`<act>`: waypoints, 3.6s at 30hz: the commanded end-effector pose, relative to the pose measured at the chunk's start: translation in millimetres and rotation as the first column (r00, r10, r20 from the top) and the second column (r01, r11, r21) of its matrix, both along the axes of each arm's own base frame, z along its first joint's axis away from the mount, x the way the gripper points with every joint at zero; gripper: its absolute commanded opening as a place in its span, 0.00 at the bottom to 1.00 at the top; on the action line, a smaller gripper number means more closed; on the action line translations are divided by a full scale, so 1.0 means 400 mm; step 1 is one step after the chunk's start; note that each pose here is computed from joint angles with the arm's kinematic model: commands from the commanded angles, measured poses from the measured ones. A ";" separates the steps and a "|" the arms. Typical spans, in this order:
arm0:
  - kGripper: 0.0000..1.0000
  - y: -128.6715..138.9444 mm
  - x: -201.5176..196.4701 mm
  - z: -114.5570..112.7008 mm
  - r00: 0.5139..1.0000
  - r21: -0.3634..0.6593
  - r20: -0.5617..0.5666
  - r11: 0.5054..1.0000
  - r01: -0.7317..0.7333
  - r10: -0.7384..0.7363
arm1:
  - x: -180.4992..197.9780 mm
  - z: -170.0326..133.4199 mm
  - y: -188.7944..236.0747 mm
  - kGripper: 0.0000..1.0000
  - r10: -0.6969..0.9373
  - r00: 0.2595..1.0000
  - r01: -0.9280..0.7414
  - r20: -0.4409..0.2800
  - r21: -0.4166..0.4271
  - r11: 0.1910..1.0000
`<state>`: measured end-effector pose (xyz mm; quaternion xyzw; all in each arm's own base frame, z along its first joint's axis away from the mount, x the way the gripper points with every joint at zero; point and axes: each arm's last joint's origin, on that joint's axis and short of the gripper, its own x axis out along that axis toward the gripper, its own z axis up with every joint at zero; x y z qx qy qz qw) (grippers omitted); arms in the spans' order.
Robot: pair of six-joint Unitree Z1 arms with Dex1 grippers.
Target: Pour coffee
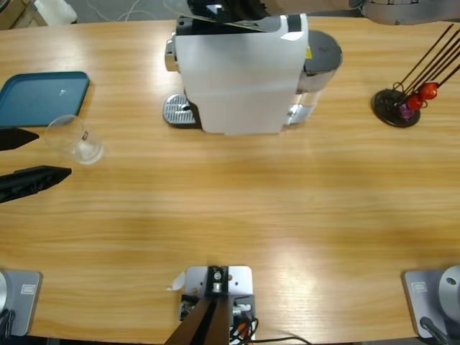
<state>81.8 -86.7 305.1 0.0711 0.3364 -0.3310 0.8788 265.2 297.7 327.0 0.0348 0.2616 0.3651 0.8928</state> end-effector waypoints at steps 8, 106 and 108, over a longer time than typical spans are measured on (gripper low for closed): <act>0.99 0.017 -0.015 -0.017 1.000 0.020 -0.012 1.000 -0.014 0.014 | -0.008 -0.360 0.017 0.00 -0.028 0.951 -0.055 -0.309 -0.257 0.965; 0.42 -0.023 0.152 -0.337 0.888 0.179 -0.002 0.874 -0.451 0.459 | -0.146 0.005 -0.099 1.00 0.197 0.978 -0.207 -0.065 -0.350 0.913; 0.42 -0.024 0.154 -0.334 0.888 0.176 0.002 0.874 -0.453 0.460 | -0.145 0.004 -0.098 1.00 0.198 0.978 -0.208 -0.064 -0.349 0.914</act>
